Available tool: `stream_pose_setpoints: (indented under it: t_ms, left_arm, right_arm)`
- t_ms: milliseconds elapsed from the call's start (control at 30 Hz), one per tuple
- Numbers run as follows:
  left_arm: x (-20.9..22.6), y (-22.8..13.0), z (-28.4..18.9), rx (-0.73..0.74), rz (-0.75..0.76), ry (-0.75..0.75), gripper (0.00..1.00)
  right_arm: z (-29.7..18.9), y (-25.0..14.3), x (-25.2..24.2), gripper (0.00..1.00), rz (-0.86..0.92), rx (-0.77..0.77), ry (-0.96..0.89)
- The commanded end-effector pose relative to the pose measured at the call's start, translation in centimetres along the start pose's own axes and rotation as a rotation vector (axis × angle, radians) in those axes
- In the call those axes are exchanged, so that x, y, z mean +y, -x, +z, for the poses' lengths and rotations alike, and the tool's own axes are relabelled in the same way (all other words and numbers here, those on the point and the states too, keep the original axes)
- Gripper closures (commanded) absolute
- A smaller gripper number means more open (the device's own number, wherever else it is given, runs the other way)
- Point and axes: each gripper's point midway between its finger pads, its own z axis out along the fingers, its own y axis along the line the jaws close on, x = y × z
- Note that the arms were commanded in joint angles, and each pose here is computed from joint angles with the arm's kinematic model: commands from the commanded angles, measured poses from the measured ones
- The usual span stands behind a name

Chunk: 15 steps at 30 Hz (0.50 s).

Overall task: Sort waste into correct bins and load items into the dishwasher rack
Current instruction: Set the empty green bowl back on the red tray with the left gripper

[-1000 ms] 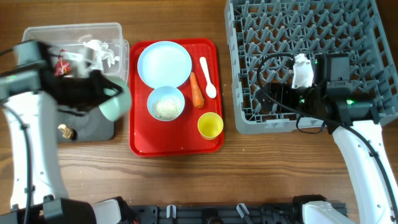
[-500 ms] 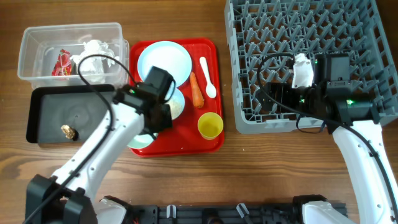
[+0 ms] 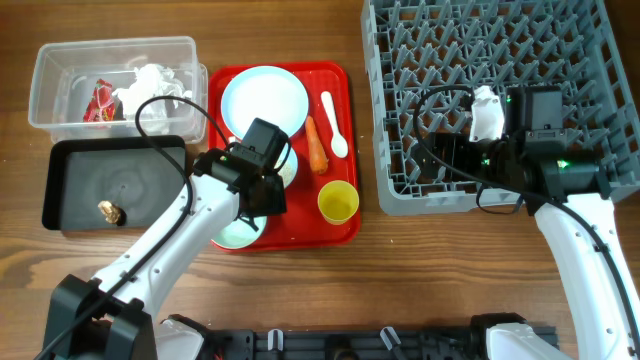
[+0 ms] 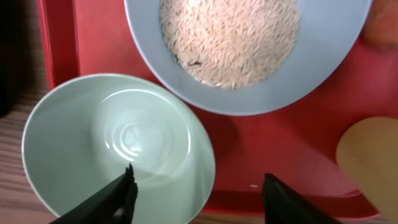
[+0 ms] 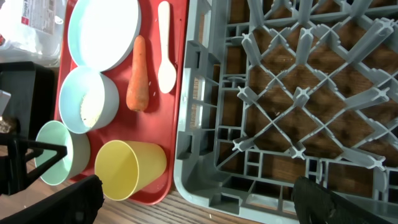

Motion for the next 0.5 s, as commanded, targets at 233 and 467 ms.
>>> stream_pose_setpoints:
  t_ms: [233, 467]
  left_arm:
    - [-5.3, 5.5, -1.2, -0.214, 0.604, -0.143, 0.2]
    - [-5.5, 4.2, 4.8, -0.069, 0.72, -0.1, 0.37]
  right_arm:
    - [0.3, -0.1, -0.4, 0.0, 0.018, 0.007, -0.014]
    - [0.3, -0.2, -0.4, 0.0, 0.021, 0.01, -0.014]
